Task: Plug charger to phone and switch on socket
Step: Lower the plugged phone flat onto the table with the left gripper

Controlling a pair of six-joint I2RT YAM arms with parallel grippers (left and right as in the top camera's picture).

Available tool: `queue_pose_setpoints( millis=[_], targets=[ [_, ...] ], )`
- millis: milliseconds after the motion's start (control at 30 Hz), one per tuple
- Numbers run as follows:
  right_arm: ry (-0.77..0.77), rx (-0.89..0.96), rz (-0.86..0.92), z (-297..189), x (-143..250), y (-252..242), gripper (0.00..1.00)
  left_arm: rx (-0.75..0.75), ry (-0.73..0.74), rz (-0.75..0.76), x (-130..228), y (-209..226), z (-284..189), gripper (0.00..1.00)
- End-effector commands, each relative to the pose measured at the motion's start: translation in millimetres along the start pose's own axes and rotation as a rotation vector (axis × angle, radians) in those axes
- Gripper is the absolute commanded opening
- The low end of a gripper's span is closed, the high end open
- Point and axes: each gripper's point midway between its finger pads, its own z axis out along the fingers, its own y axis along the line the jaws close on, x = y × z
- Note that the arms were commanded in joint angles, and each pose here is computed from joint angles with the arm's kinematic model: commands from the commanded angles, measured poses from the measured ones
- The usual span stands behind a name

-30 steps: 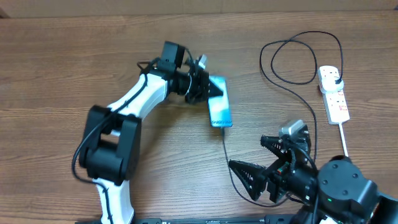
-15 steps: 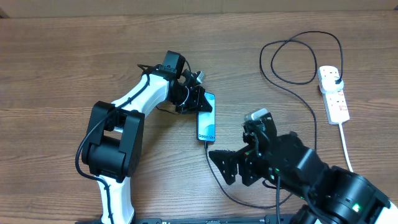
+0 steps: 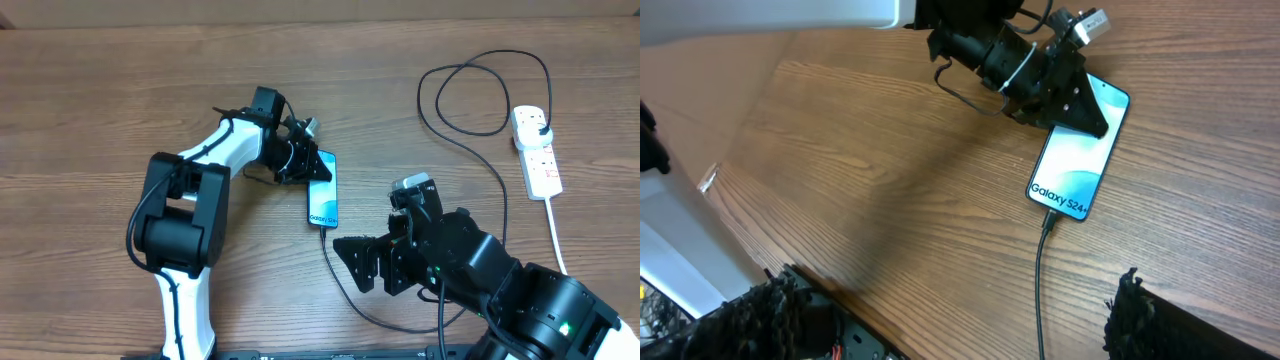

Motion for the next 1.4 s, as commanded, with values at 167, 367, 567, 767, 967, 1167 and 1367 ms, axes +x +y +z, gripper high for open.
queue_pose_setpoints(
  millis=[167,367,567,767,967,1167,1367],
  targets=[
    [-0.019,-0.004,0.010,-4,-5,1,1.00,0.014,0.017,0.037,-1,6,8,0.28],
    [-0.020,-0.004,0.010,-4,-5,1,1.00,-0.046,0.007,0.002,-3,16,8,0.42],
    [-0.019,-0.003,0.010,-4,-5,1,1.00,-0.164,-0.025,-0.097,-7,36,6,1.00],
    [-0.011,0.002,0.009,-2,-4,1,1.00,-0.174,-0.029,-0.109,-7,38,6,1.00],
    [0.011,0.018,0.009,6,-2,-1,1.00,-0.243,-0.028,-0.124,-4,50,4,1.00],
    [0.025,0.028,0.008,12,0,-2,1.00,-0.301,-0.018,-0.141,1,59,1,1.00],
    [0.025,0.028,0.008,12,0,-2,1.00,-0.316,-0.013,-0.147,3,62,0,1.00]
  ],
)
